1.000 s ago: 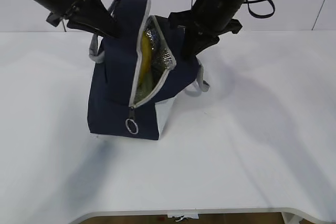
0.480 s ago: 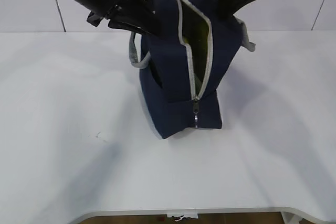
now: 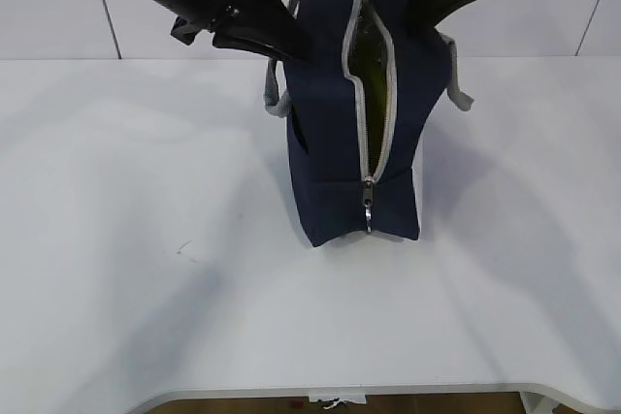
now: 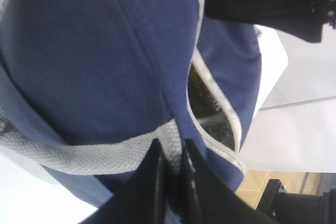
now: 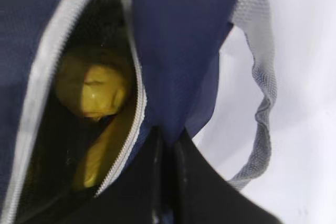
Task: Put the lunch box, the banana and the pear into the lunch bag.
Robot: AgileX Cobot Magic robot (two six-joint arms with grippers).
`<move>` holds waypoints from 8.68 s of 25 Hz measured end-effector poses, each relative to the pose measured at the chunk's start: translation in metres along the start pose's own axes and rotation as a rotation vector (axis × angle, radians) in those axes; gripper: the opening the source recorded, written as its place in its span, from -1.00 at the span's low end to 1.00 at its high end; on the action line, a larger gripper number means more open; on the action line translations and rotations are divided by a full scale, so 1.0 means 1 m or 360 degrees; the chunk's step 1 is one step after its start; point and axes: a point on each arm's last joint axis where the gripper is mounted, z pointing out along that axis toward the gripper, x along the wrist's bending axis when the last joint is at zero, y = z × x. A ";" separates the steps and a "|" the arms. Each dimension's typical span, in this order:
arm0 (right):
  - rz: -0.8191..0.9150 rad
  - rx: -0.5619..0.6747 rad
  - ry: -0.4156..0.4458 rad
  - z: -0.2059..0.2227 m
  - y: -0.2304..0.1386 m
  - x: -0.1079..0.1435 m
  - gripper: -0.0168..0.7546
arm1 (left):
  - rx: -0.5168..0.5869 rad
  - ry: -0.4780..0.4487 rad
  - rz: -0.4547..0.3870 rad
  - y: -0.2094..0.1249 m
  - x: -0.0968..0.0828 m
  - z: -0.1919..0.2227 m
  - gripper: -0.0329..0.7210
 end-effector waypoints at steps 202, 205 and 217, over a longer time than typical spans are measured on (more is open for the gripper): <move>-0.0220 -0.1093 0.0247 0.144 -0.256 0.054 -0.33 | 0.0132 0.0354 0.0169 -0.019 -0.058 -0.073 0.24; -0.0217 -0.1093 0.0245 0.144 -0.256 0.054 -0.39 | 0.0132 0.0354 0.0169 -0.019 -0.058 -0.073 0.23; -0.0153 -0.1083 0.0268 0.144 -0.256 0.054 -0.41 | 0.0132 0.0354 0.0169 -0.019 -0.058 -0.073 0.24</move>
